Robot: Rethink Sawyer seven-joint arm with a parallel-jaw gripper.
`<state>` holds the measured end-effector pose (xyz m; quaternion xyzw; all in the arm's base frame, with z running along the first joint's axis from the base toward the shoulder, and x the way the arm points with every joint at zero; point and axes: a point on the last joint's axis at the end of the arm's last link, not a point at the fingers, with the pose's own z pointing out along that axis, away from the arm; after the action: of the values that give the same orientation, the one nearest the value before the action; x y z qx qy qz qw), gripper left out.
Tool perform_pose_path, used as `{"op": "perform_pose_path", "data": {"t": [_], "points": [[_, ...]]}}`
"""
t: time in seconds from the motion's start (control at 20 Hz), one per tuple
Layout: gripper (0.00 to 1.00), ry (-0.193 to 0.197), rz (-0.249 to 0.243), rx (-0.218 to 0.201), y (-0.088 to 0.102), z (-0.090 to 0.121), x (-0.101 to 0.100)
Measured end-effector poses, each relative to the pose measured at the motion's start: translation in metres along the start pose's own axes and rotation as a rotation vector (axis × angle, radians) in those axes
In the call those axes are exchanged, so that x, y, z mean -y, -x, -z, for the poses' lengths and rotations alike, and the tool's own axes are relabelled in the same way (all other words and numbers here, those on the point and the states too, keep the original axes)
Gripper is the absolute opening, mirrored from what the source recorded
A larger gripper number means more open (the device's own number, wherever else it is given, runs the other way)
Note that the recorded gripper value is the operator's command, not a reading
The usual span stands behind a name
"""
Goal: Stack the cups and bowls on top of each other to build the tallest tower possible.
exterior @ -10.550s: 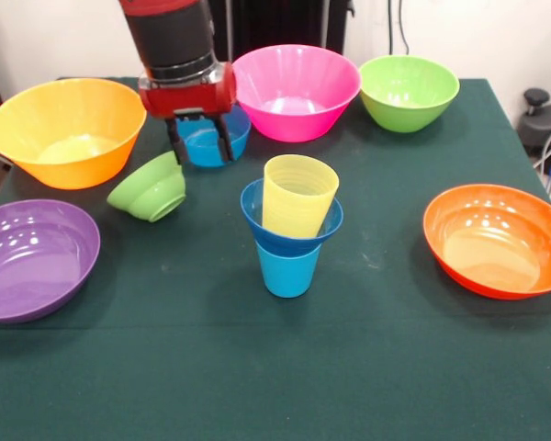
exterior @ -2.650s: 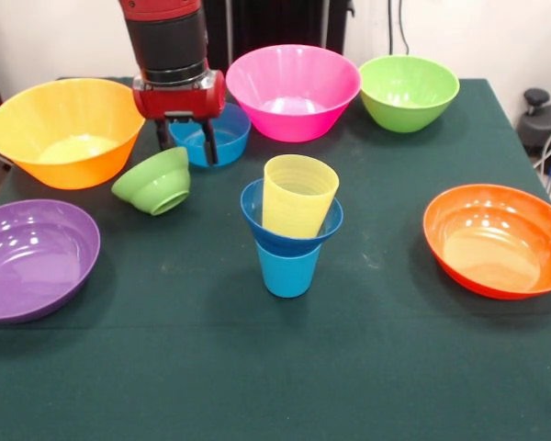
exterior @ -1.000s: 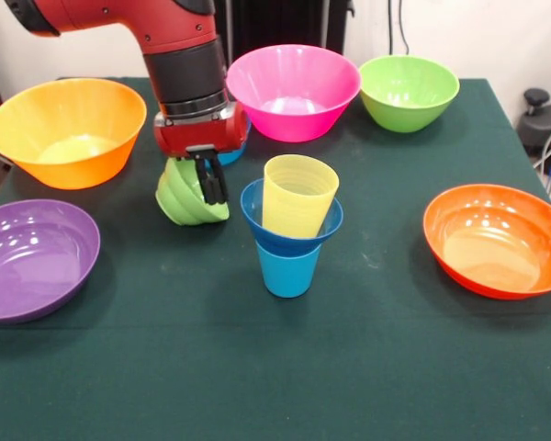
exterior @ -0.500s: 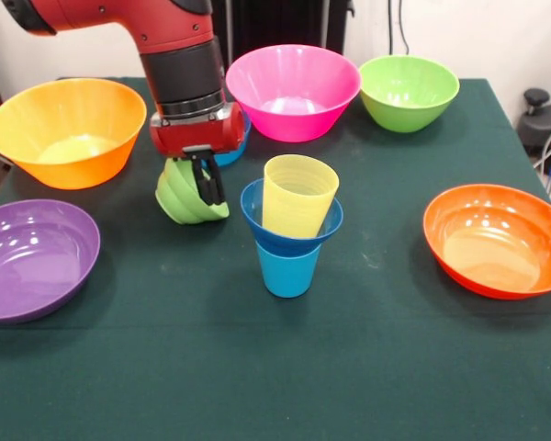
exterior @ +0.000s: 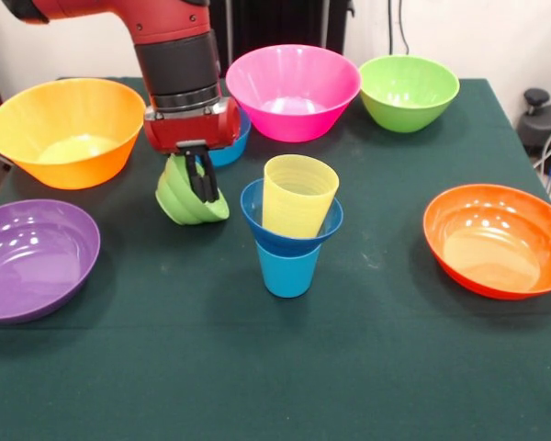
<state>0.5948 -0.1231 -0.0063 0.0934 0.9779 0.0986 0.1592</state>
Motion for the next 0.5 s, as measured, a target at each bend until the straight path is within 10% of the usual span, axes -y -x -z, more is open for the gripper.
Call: {"op": "perform_pose_path", "data": {"t": [0.5], "points": [[0.00, -0.035, 0.020, 0.029, 0.015, 0.013, 0.005]]}}
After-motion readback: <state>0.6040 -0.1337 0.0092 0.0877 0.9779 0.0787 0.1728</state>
